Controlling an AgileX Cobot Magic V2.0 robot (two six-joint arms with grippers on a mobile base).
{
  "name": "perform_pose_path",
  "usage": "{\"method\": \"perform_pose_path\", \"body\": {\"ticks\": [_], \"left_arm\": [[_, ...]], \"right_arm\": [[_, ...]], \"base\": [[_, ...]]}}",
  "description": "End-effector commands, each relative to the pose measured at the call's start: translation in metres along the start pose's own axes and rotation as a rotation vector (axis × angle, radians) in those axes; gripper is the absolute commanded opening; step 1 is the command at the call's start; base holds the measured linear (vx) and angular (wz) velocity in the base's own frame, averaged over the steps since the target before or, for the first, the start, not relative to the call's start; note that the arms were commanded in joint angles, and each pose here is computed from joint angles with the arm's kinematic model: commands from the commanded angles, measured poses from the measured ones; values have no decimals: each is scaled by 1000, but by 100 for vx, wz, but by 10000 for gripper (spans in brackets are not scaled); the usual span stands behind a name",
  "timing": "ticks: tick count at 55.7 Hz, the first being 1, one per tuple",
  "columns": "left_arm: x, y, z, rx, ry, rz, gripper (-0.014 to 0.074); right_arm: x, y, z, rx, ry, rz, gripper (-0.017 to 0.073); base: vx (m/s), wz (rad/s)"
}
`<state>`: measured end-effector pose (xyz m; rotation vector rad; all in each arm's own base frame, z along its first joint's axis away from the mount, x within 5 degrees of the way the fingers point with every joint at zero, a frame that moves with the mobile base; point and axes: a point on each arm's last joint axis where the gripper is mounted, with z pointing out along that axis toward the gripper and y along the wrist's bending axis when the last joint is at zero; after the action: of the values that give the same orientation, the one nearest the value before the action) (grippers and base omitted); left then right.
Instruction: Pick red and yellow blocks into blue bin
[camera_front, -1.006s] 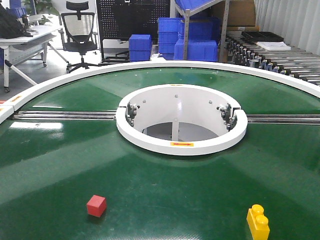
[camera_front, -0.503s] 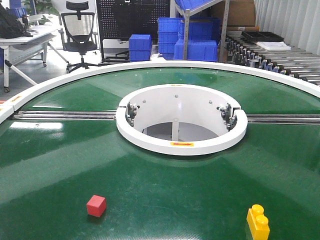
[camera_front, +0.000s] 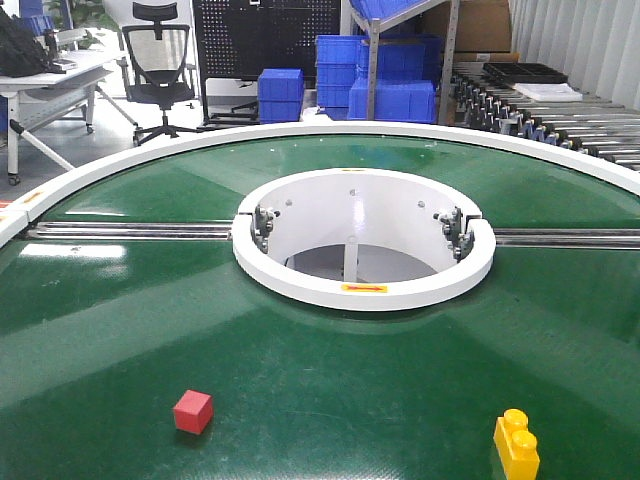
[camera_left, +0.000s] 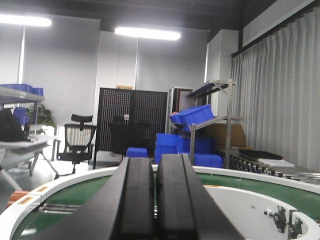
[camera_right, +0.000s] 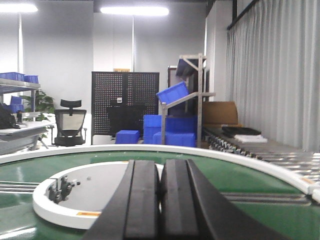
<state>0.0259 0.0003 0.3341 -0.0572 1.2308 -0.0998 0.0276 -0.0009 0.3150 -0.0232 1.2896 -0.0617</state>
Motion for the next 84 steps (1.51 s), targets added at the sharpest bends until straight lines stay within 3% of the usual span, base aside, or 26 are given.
{"method": "perform_pose_path", "body": {"ticks": [1,6,13,26,42,48,57,66,77,84], "left_arm": [[-28,-2,14,-12,78,-29,181],[-33,-1,27,-48,261,-12,181],[-22,0,45,-72,466,34,181],[8,4,62,-109,737,37,181],[18,5,70,-119,822,41,205],[20,2,71,-86,840,48,308],[21,-9,71,40,844,78,512],[24,-17,72,119,858,86,591],[26,-22,73,167,870,94,593],[26,-23,72,175,870,95,593]], "right_arm": [[-31,-2,8,5,3,-50,115],[-39,-3,22,3,141,-57,115],[-25,-3,43,-10,359,-73,115],[15,-1,73,-31,693,-68,115],[45,1,95,-47,909,-69,170],[49,2,101,-56,946,-50,290],[47,4,113,-78,994,-31,511],[54,9,135,-121,1071,4,641],[71,14,171,-176,1246,9,645],[83,26,193,-230,1303,-51,619]], "base": [[0,0],[0,0],[0,0],[0,0],[0,0],[0,0],[0,0],[0,0],[0,0],[0,0]]}}
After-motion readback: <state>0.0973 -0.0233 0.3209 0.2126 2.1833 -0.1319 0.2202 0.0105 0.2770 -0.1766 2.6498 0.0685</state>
